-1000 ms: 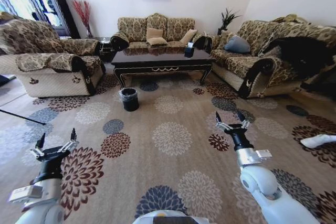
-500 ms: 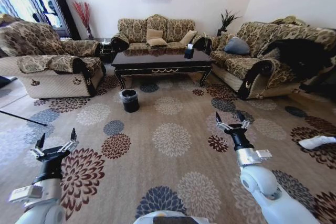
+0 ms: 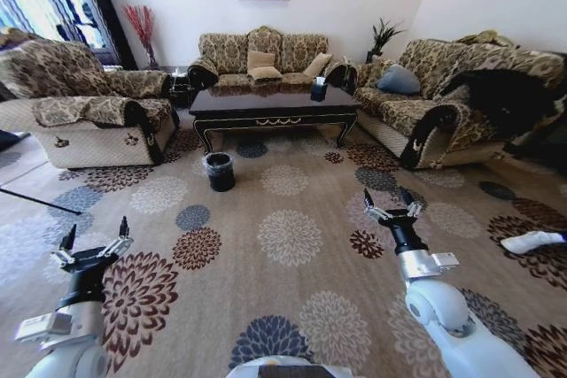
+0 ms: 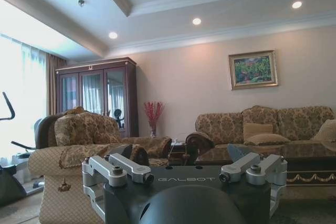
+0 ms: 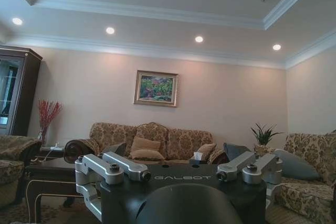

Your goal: Move to the front of the table and pick up the trash from the floor, then place it into the trash bin.

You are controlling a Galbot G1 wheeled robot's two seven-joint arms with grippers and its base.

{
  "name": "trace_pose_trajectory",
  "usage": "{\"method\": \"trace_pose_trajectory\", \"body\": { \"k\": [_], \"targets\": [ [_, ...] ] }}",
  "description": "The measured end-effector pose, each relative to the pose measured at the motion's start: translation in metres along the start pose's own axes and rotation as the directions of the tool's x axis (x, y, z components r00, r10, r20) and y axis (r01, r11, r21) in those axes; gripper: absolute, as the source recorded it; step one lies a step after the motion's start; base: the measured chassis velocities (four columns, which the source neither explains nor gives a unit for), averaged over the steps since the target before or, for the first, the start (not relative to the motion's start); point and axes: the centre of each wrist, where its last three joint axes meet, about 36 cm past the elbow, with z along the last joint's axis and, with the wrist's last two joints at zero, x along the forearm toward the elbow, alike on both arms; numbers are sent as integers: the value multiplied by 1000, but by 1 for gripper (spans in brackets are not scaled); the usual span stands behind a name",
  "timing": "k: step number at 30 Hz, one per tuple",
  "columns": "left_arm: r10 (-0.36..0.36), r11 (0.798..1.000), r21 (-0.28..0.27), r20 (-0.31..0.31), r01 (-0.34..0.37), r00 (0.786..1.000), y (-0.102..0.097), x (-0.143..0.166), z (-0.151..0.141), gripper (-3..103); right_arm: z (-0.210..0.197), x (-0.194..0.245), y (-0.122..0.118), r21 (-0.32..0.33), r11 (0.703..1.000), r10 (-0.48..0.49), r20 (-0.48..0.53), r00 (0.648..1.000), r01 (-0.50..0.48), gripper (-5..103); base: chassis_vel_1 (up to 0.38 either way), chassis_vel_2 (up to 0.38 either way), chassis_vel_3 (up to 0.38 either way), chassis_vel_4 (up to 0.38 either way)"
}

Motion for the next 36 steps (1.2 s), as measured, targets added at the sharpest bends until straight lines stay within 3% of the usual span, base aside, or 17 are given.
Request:
{"method": "trace_pose_trajectory", "body": {
  "k": [36],
  "targets": [
    [0,1000,0,0,0,1000,0,0,0,100,0,0,0,0,1000,0,0,1000,0,100,0,0,0,0]
  ]
}}
